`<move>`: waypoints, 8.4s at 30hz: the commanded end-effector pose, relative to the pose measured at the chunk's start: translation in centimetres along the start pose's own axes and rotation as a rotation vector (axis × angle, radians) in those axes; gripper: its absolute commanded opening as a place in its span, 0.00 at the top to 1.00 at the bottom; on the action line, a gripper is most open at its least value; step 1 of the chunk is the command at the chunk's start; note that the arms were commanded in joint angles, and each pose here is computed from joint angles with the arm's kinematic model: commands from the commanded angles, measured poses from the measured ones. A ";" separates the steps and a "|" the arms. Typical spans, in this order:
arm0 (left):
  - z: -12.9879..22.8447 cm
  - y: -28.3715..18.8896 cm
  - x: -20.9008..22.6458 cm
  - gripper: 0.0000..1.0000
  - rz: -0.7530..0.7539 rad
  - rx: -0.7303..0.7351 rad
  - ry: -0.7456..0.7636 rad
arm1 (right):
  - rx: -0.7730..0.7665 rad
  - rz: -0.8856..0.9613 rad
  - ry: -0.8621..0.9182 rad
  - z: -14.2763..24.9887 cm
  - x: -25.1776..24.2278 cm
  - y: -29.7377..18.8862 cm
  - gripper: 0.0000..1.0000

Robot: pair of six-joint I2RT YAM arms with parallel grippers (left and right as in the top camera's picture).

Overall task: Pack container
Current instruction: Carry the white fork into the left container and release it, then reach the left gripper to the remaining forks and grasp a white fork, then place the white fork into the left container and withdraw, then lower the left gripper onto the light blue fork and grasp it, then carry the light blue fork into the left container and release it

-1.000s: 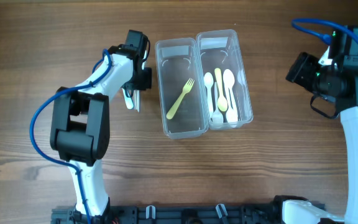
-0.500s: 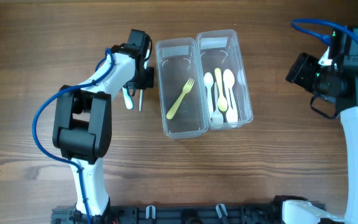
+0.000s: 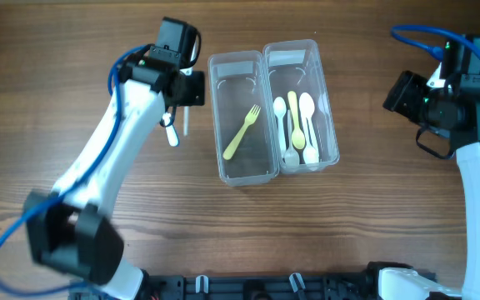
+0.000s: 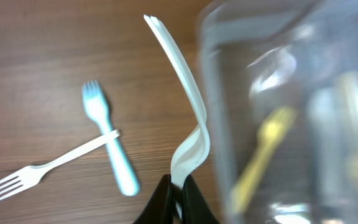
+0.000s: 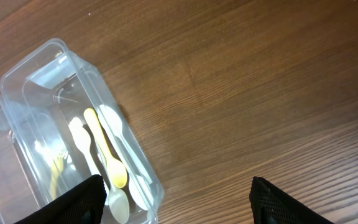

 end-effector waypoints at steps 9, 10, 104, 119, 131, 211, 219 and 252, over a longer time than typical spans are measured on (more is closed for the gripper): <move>0.3 4.5 -7.7 0.95 0.110 0.057 -0.144 | 0.012 -0.004 -0.001 0.0 0.0 0.3 0.26; 0.3 4.9 -8.1 0.93 0.115 0.062 -0.137 | 0.012 -0.003 -0.001 0.0 0.0 0.3 0.26; 0.2 1.2 2.4 0.96 0.050 0.177 0.023 | -0.001 0.057 -0.004 0.0 -0.7 0.2 0.26; -0.4 2.8 -10.3 0.92 0.180 0.135 -0.184 | 0.001 0.058 -0.004 0.1 -0.8 0.2 0.26; -0.5 -2.5 -5.0 0.16 0.160 0.061 0.098 | 0.005 0.060 -0.002 0.1 -0.8 0.2 0.26; 0.7 9.4 7.9 0.92 -0.152 0.205 -0.308 | 0.016 0.023 -0.003 0.2 -0.4 0.3 0.30; -1.2 1.3 2.4 0.92 0.050 0.061 -0.238 | 0.016 0.023 -0.003 0.2 -0.4 0.3 0.30; -2.0 -3.4 -8.4 0.34 0.154 -0.018 -0.037 | 0.061 0.102 -0.109 2.0 -2.0 4.5 0.36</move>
Point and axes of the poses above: each gripper's point midway between its finger pads, its own y axis out along the fingers, its own x axis along the line the jaws close on, z = x × y, the point moved 7 cm from there along -y, back along the fingers, and after that the axes turned 12 degrees about y, right-handed, at the moved point
